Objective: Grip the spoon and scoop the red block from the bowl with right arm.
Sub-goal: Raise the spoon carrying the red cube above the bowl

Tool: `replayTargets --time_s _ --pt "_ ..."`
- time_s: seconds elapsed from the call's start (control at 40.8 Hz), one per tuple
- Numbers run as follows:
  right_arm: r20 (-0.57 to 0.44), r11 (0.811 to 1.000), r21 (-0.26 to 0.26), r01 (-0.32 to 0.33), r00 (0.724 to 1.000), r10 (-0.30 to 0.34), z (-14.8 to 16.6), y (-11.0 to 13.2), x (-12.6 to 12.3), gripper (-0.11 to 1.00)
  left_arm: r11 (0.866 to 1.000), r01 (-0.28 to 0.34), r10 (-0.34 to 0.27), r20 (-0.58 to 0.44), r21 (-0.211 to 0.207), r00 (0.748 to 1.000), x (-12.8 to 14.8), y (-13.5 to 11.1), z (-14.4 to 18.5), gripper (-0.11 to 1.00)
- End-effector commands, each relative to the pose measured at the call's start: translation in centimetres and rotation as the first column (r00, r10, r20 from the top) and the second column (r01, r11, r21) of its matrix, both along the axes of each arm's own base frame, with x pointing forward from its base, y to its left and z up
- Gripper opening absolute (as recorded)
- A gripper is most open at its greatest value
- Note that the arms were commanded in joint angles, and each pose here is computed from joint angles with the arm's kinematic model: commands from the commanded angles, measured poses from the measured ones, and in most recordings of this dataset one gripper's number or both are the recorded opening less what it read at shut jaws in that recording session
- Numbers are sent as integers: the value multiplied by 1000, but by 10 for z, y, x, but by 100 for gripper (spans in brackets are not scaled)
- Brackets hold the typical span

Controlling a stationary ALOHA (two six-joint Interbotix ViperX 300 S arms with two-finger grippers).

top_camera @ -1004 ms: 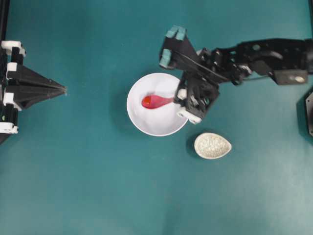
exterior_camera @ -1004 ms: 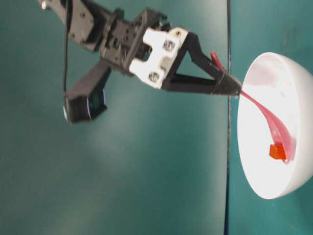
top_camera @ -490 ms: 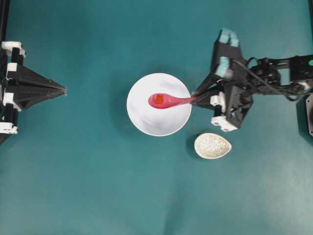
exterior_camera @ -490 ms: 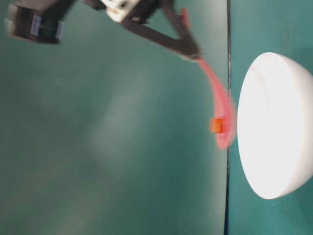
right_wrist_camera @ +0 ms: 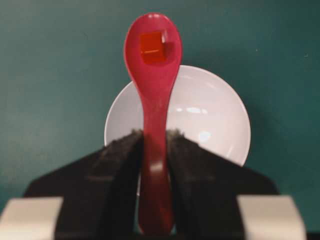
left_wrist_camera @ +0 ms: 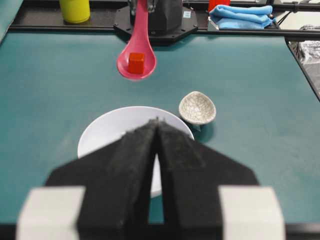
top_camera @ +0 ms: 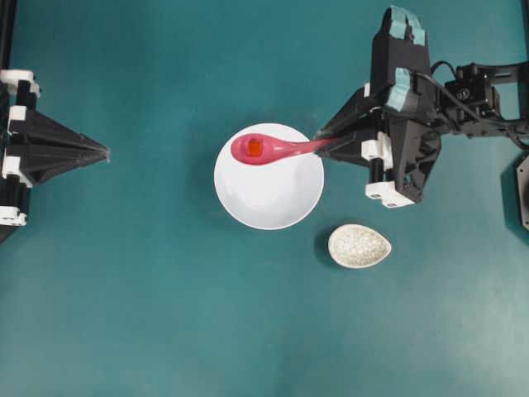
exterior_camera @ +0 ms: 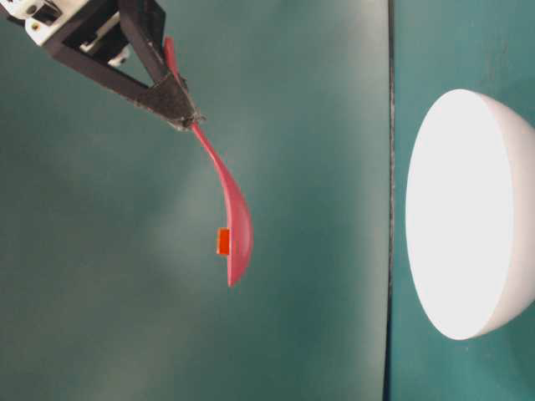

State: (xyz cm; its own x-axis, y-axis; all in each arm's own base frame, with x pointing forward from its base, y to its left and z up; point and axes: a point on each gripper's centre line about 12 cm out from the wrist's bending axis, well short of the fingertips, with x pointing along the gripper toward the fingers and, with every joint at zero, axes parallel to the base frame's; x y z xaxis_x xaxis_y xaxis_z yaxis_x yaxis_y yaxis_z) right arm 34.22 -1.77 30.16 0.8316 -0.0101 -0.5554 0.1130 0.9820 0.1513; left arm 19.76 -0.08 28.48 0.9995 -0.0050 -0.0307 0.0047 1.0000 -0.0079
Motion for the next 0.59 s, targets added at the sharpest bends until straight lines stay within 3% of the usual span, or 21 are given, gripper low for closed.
replayTargets --time_s 0.0,0.563 --pt "40 1000 -6 -3 999 3 16 1 1 23 1000 3 -3 35 0 999 2 -1 13 0" --pt "35 1000 -9 -3 999 4 14 1 1 23 1000 2 -2 49 1 999 2 0 19 0"
